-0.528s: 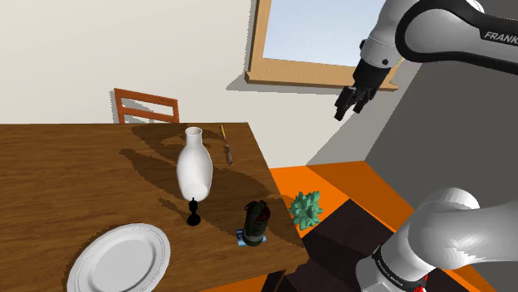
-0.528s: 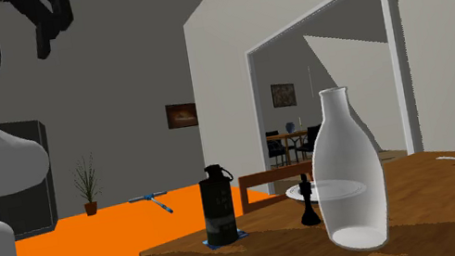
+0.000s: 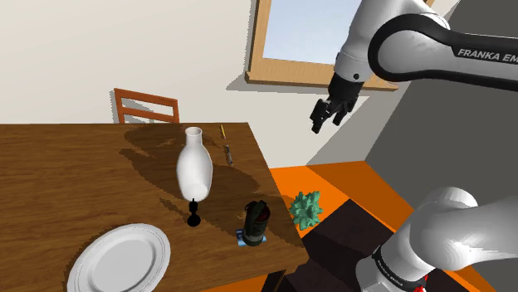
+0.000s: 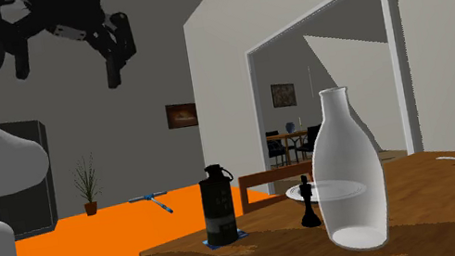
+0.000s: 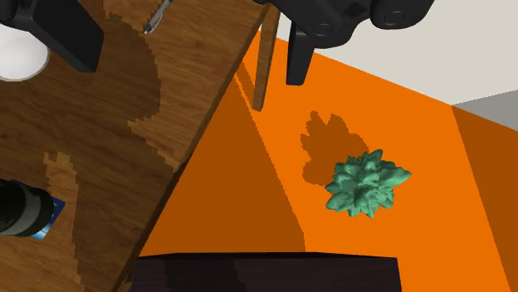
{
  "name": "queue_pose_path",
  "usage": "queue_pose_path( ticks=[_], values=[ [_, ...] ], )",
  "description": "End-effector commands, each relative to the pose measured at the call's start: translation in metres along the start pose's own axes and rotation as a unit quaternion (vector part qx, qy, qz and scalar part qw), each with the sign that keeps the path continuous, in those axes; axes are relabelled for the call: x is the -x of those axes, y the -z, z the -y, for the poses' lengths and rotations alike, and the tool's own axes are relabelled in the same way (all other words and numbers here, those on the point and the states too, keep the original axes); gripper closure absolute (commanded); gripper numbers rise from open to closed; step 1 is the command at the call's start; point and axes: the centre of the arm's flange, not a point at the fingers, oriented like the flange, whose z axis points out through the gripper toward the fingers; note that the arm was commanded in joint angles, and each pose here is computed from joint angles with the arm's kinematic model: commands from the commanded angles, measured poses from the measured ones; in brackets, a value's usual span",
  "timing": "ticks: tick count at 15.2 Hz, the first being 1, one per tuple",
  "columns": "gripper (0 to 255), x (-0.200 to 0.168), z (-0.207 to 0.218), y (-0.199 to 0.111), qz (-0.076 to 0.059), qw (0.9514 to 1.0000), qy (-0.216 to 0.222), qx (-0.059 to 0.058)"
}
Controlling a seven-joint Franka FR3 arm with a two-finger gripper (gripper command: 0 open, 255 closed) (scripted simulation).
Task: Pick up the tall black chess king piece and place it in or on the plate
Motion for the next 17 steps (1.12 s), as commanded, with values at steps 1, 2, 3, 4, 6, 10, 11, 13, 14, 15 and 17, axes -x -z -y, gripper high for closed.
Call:
queue_pose_path(
  ticks=[1,2,3,4,6,10,11,13,14,15,17],
  values=[
    [0,-0.001,0.023,-0.011,0.002,1.0000,-0.005,-0.001],
    [0,-0.003,0.035,-0.016,0.003,1.0000,-0.007,-0.002],
    [0,-0.004,0.047,-0.022,0.005,0.9999,-0.009,-0.002],
    [0,-0.006,0.059,-0.027,0.006,0.9999,-0.010,-0.003],
    [0,-0.010,0.083,-0.037,0.008,0.9999,-0.014,-0.004],
    [0,-0.017,0.130,-0.058,0.013,0.9997,-0.022,-0.007],
    [0,-0.019,0.142,-0.063,0.014,0.9996,-0.024,-0.007],
    [0,-0.023,0.166,-0.073,0.017,0.9994,-0.028,-0.008],
    [0,-0.025,0.178,-0.078,0.018,0.9994,-0.030,-0.009],
    [0,-0.027,0.189,-0.083,0.019,0.9993,-0.032,-0.010],
    [0,-0.031,0.213,-0.094,0.021,0.9991,-0.035,-0.011]
  ],
)
